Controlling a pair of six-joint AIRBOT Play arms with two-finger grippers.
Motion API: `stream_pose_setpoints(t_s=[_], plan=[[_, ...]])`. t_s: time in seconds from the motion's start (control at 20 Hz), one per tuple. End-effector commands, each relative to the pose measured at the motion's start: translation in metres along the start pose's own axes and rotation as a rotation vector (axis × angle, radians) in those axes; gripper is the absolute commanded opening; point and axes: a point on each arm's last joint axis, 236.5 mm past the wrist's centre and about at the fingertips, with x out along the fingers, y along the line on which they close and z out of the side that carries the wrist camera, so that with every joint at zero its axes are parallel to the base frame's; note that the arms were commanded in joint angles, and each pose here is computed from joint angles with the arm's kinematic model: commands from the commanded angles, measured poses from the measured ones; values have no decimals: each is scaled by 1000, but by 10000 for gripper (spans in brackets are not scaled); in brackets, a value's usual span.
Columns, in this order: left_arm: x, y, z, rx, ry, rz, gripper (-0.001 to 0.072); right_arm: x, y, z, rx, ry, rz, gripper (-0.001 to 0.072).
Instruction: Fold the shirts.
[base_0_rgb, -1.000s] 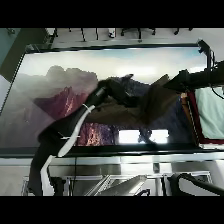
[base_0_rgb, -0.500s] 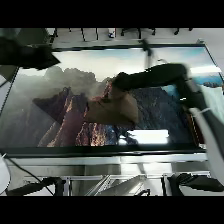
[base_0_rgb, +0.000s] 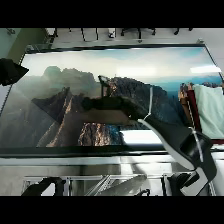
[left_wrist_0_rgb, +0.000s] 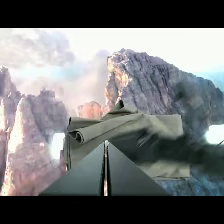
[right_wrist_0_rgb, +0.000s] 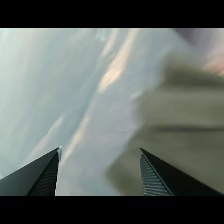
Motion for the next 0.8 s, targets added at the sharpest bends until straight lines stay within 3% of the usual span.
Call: stream_pose_setpoints(t_s=[0.0, 0.2, 0.4, 0.75], plan=[[-3, 4, -9, 0, -46, 11, 11, -94, -59, 45, 11, 66, -96, 677], [-2, 4, -11, 2, -42, 11, 11, -202, -163, 41, 197, 212, -270, 695], [-2, 4, -14, 1, -29, 9, 11, -208, -227, -15, 353, 341, -321, 695], [-2, 3, -14, 1, -29, 8, 11, -123, -218, -62, 454, 413, -96, 695]])
